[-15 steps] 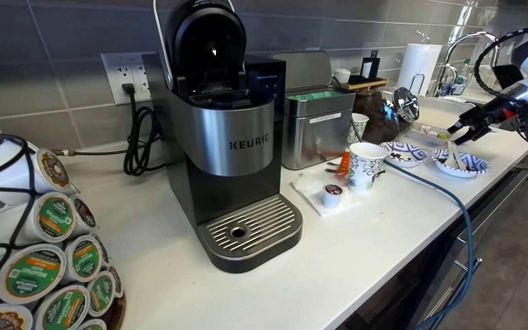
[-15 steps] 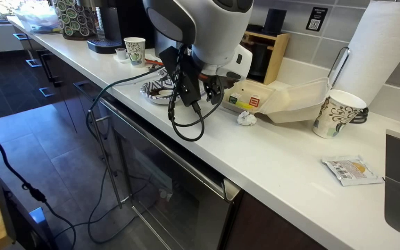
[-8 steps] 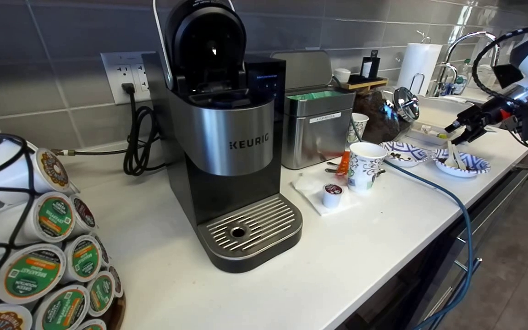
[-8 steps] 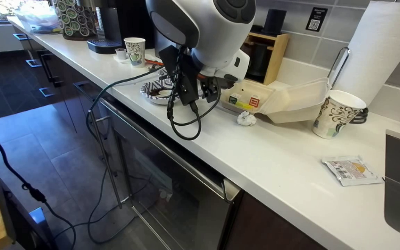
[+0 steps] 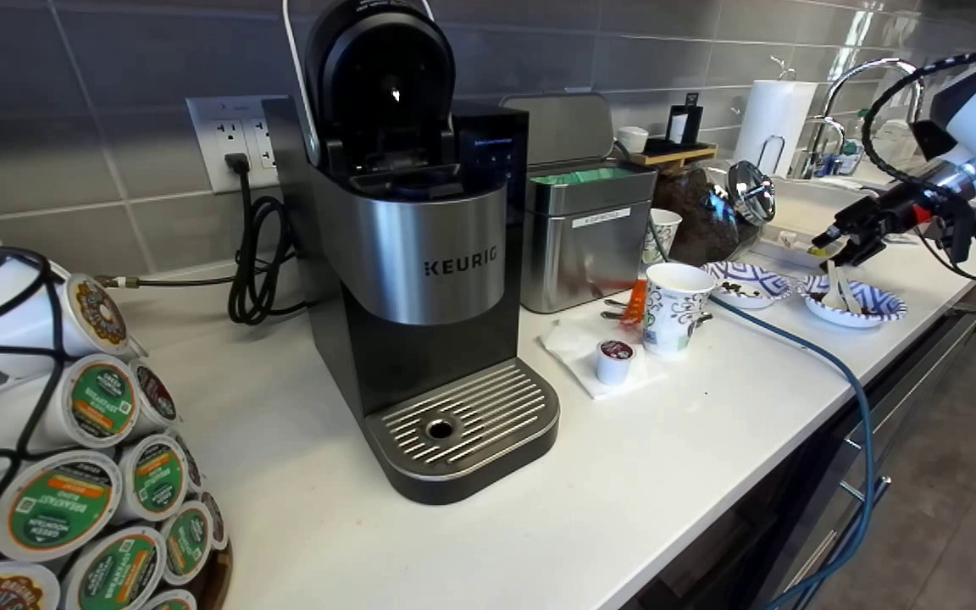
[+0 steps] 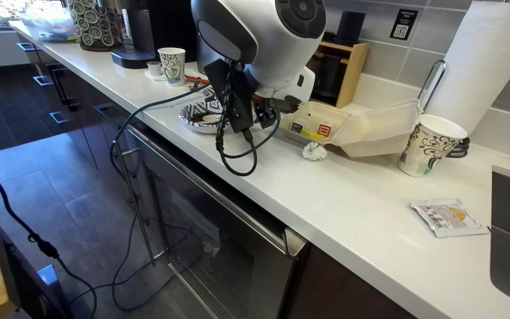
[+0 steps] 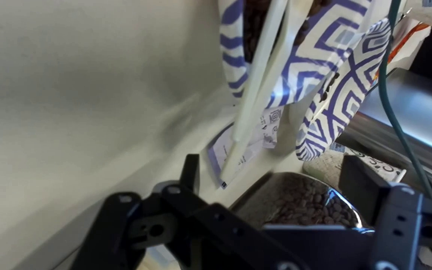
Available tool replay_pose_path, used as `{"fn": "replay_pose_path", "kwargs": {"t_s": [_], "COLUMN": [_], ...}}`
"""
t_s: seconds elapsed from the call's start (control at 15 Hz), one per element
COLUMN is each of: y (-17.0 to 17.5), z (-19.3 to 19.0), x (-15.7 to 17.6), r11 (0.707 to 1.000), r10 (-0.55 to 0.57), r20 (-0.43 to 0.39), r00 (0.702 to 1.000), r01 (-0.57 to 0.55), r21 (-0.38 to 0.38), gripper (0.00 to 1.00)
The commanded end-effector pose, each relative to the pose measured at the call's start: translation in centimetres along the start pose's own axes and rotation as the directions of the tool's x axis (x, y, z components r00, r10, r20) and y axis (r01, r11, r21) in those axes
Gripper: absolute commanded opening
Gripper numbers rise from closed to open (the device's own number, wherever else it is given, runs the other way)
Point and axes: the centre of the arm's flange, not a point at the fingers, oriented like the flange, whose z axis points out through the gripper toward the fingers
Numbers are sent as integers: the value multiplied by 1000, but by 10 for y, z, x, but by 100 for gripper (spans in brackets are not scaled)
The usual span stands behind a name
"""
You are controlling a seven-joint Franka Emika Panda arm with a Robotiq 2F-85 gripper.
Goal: Move the contents in one bowl to the next bowl using a spoon
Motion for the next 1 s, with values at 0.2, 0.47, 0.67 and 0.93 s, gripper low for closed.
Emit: {"fn": "replay_pose_path", "kwargs": {"t_s": [0.2, 0.47, 0.67, 0.93], "y": [14, 17, 18, 17], "z": [5, 3, 2, 2], "x": [5, 5, 7, 8], "r11": [998, 996, 996, 995], "r10": [40, 42, 35, 34], "r20": [36, 39, 35, 42], "r00": [999, 998, 999, 999], "r01": [-42, -44, -38, -38], "r21": [54, 74, 84, 94], "gripper": [89, 80, 71, 72]}}
